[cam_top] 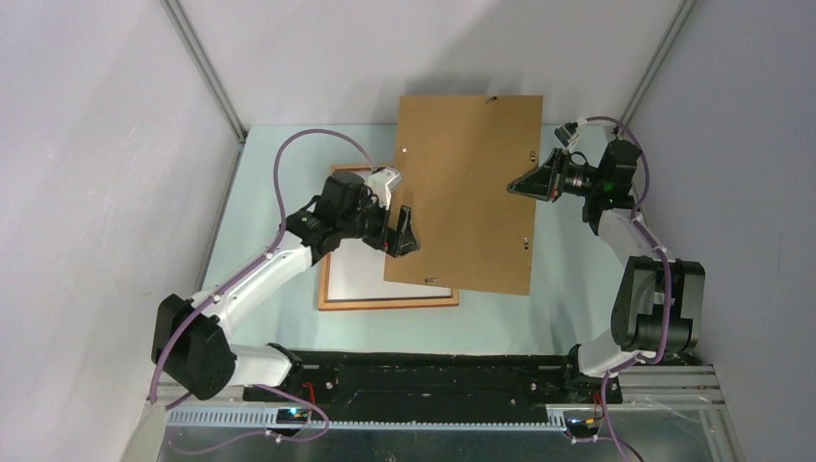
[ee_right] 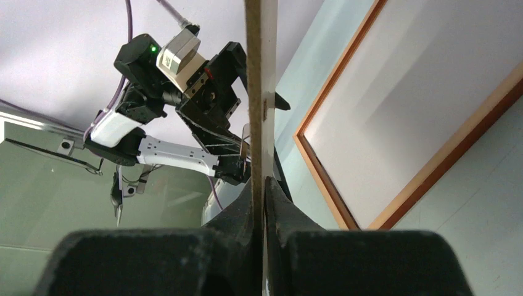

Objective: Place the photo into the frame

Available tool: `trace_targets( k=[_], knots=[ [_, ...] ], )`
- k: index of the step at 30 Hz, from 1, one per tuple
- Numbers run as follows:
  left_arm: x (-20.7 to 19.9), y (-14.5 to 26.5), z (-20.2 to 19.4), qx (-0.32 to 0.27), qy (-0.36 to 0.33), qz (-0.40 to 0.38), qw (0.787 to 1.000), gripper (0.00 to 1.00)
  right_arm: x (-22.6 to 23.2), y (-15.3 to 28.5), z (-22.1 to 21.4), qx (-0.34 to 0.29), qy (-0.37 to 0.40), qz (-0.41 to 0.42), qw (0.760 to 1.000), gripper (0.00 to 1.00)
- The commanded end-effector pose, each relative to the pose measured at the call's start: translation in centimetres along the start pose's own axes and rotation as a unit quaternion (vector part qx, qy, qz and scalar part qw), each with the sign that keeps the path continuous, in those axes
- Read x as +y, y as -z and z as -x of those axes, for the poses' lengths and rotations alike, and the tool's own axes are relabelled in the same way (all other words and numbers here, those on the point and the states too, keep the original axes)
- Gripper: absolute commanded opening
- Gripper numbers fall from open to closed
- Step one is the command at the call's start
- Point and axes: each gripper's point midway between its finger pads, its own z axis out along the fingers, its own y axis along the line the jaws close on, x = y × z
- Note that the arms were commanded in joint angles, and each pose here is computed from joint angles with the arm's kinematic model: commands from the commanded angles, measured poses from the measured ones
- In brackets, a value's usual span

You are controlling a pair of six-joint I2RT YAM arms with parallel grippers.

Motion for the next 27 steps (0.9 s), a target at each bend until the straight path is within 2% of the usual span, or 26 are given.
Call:
trace_targets(
  k=[1,8,27],
  knots=[
    [-0.5,1.1,2.0,-0.021,-0.043,0.022,0.999,0.97,1.0,0.4,2.0,-0.017,0.045,-0.005,0.999,0.0],
    [-0.7,1.0,1.9,-0.012,-0.063,0.046,0.997,0.98,0.2,0.7,2.5,-0.029,0.038,-0.017,0.999,0.0],
    [-1.7,0.8,1.0,0.006,-0.106,0.048,0.993,0.99,-0.7,1.2,3.7,-0.048,0.032,-0.031,0.998,0.0]
  ],
)
